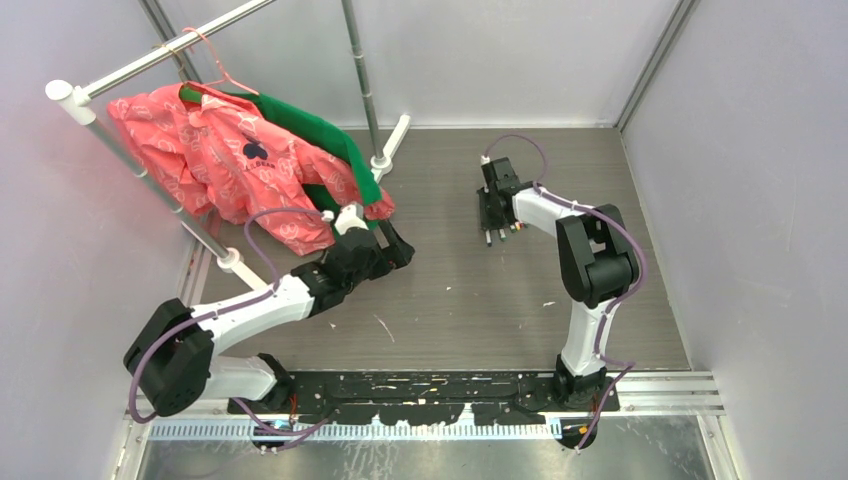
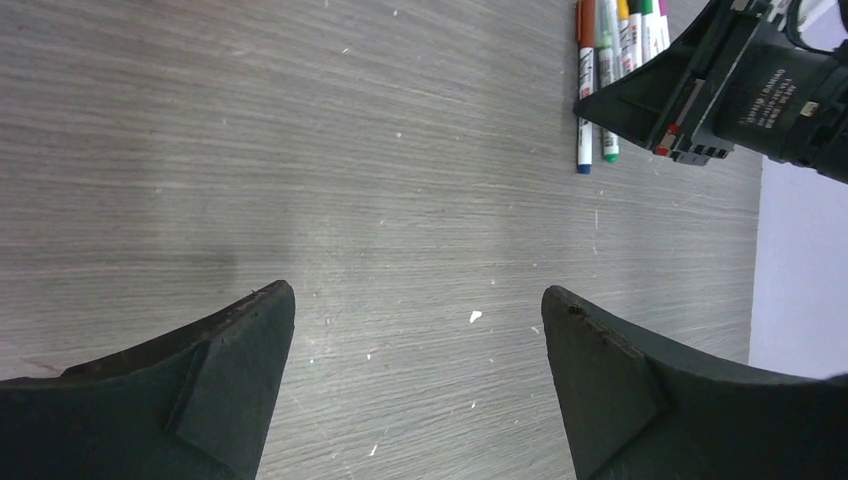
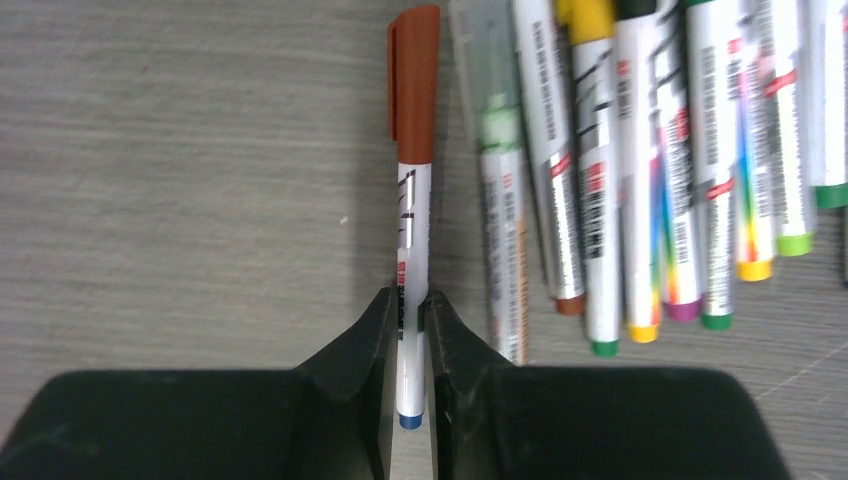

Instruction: Open the pen caps

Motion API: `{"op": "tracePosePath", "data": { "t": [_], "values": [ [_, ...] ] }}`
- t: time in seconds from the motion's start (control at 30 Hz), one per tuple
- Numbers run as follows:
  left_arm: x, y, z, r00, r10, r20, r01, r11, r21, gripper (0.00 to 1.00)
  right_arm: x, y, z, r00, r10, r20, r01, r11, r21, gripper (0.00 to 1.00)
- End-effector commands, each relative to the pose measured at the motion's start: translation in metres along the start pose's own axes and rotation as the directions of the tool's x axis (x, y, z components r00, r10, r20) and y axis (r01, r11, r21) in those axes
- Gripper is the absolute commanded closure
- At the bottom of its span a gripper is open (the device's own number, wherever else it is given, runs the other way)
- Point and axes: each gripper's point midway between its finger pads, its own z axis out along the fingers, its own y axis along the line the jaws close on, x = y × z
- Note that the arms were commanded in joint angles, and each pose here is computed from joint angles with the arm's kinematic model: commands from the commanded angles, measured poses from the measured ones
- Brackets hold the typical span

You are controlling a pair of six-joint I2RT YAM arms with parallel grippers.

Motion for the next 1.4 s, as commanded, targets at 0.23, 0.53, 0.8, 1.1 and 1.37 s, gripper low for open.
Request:
{"op": "tracePosePath", "data": {
  "t": [0.23, 0.53, 0.8, 1.1, 1.37],
  "values": [
    [0.004, 0.01, -0.02, 0.995, -0.097, -0.002, 0.097, 0.995, 0.027, 0.05, 0.005, 0.045, -0.034, 0.995, -0.086, 0.059, 0.093, 0.987, -0.132, 0.99],
    [0.003, 0.017, -0.031, 0.993, -0.113, 0.011, 0.113, 0.993, 0.031, 0.02, 0.022, 0.073, -0.045, 0.989, -0.133, 0.069, 0.145, 0.967, -0.21, 0.99],
    [0.002, 0.021, -0.036, 0.995, -0.103, 0.017, 0.103, 0.995, 0.017, 0.0, 0.031, 0.101, -0.073, 0.98, -0.154, 0.129, 0.185, 0.943, -0.276, 0.99],
    [0.009, 0.012, -0.025, 0.994, -0.108, -0.028, 0.108, 0.994, 0.026, 0.0, 0.034, 0.135, -0.125, 0.964, -0.134, 0.232, 0.218, 0.894, -0.39, 0.99],
    [0.004, -0.018, -0.012, 0.992, -0.112, -0.057, 0.117, 0.99, 0.081, 0.0, 0.051, 0.158, -0.146, 0.948, -0.181, 0.263, 0.281, 0.863, -0.42, 0.99]
  ]
}}
